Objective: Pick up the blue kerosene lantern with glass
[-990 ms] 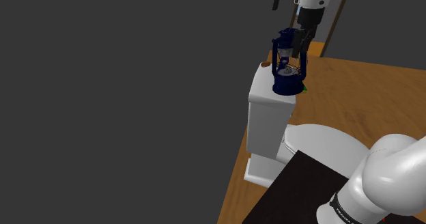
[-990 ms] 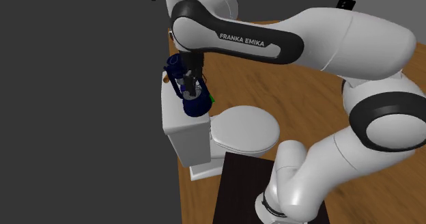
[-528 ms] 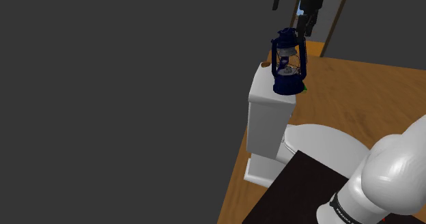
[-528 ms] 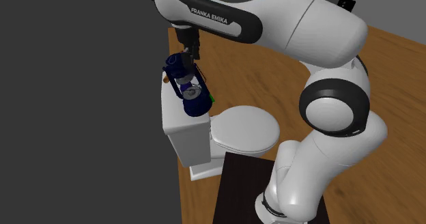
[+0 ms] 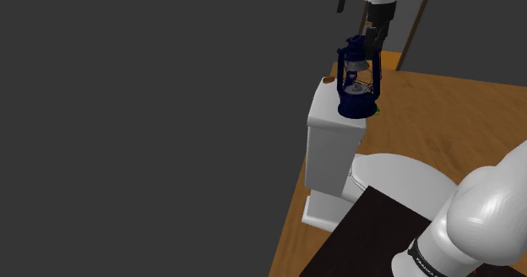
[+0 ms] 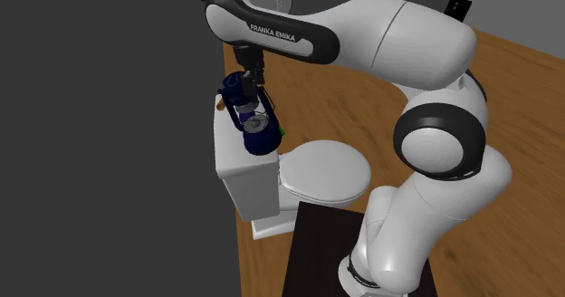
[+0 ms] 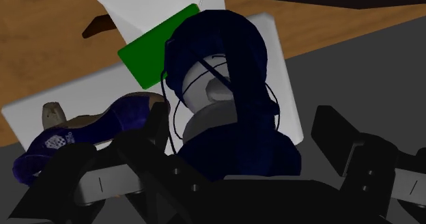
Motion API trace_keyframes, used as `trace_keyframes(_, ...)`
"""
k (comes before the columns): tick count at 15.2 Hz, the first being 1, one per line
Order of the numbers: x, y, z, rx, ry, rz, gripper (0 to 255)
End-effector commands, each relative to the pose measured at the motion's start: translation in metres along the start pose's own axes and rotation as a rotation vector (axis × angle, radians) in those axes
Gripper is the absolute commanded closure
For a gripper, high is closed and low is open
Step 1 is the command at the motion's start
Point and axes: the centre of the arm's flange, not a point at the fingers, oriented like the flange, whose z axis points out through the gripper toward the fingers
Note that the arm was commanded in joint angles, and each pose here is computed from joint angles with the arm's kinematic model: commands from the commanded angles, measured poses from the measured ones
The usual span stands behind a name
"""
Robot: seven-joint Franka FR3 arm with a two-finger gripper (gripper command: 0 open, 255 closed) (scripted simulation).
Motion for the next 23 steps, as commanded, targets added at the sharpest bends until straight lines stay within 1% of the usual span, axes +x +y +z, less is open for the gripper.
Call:
trace_keyframes(1, 0.000, -0.001, 0.007, 0.000, 0.000, 0.000, 0)
trace_keyframes(2, 0.000, -0.001, 0.007, 0.000, 0.000, 0.000, 0)
trace_keyframes(3, 0.000, -0.001, 0.007, 0.000, 0.000, 0.000, 255)
trace_keyframes(12, 0.000, -0.001, 0.007, 0.000, 0.000, 0.000, 255)
trace_keyframes(23, -0.005, 0.007, -0.051, 0.000, 0.000, 0.000, 255)
